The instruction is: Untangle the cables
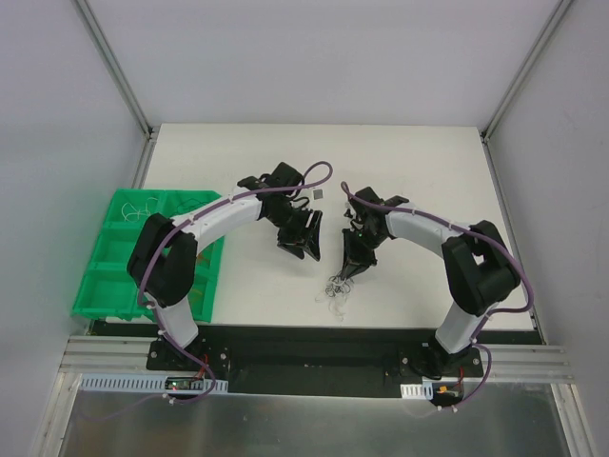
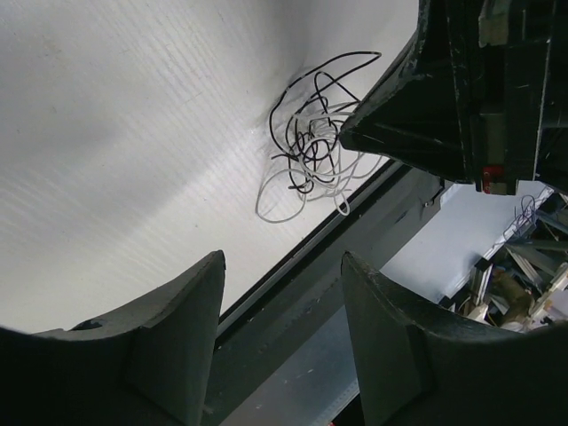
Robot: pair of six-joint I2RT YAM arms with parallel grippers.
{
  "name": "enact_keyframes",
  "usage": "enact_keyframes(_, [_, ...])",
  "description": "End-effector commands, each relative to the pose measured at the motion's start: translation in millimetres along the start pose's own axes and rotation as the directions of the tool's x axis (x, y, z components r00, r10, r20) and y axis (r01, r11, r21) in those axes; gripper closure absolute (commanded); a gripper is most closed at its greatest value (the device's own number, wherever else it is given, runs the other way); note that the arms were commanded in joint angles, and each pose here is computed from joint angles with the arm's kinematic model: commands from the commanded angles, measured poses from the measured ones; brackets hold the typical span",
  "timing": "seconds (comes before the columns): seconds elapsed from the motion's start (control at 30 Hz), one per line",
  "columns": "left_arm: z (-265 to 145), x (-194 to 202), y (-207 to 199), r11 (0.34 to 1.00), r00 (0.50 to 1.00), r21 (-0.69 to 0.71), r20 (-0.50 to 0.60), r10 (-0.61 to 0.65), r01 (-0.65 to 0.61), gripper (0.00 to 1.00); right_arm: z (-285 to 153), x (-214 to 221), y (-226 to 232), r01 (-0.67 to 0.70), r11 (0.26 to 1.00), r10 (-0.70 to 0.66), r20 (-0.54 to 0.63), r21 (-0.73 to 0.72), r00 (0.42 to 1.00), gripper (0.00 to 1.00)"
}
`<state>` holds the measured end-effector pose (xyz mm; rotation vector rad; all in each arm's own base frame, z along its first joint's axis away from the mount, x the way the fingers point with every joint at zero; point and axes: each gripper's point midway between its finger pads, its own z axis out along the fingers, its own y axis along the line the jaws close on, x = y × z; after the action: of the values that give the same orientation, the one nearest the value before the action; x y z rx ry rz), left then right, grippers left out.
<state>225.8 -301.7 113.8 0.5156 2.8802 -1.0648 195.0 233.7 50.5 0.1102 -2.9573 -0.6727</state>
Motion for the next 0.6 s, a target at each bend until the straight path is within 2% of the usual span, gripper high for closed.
enact_keyframes(0.0, [-26.1, -5.3, -19.6, 0.995, 0.994, 0.029, 0.061, 0.094, -0.096, 0.45, -14.5, -15.1, 27.5, 0.022, 0.996, -0.017, 0.06, -0.082, 0.998, 0.98])
enact_keyframes(0.1, [-46.2, -17.6, -13.6, 0.993, 0.981, -0.045, 0.153, 0.118, -0.112, 0.44, -45.4, -25.1, 60.4, 0.062, 0.982, -0.04, 0.129, -0.179, 0.991, 1.0])
enact_keyframes(0.17, [-75.4, -34.8, 3.1, 0.979, 0.95, -0.188, 0.281, 0.134, -0.083, 0.46, -78.8, -31.7, 96.6, 0.124, 0.949, -0.07, 0.191, -0.291, 0.979, 1.0])
enact_keyframes(0.23, [-129.2, -47.8, 19.9, 0.924, 0.868, -0.382, 0.455, 0.198, -0.01, 0.46, -123.0, -36.7, 136.7, 0.22, 0.891, -0.113, 0.275, -0.398, 0.955, 1.0])
enact_keyframes(0.27, [-151.6, -51.1, 25.9, 0.899, 0.829, -0.436, 0.512, 0.224, 0.026, 0.42, -149.1, -38.4, 154.6, 0.276, 0.861, -0.135, 0.33, -0.428, 0.934, 1.0])
enact_keyframes(0.33, [-196.3, -53.9, 35.8, 0.848, 0.749, -0.521, 0.601, 0.279, 0.102, 0.37, -188.1, -40.2, 178.6, 0.355, 0.814, -0.157, 0.414, -0.46, 0.897, 1.0])
enact_keyframes(0.4, [-227.7, -52.9, 42.0, 0.82, 0.692, -0.548, 0.657, 0.299, 0.166, 0.34, -209.6, -39.0, 189.4, 0.387, 0.781, -0.152, 0.452, -0.49, 0.879, 1.0])
enact_keyframes(0.47, [-238.9, -51.6, 44.5, 0.811, 0.672, -0.552, 0.677, 0.3, 0.194, 0.34, -196.5, -41.5, 177.4, 0.344, 0.799, -0.122, 0.427, -0.493, 0.896, 1.0])
enact_keyframes(0.57, [-227.7, -50.4, 47.8, 0.829, 0.691, -0.523, 0.675, 0.259, 0.2, 0.3, -122.8, -42.5, 115.1, 0.142, 0.901, -0.033, 0.262, -0.409, 0.964, 1.0])
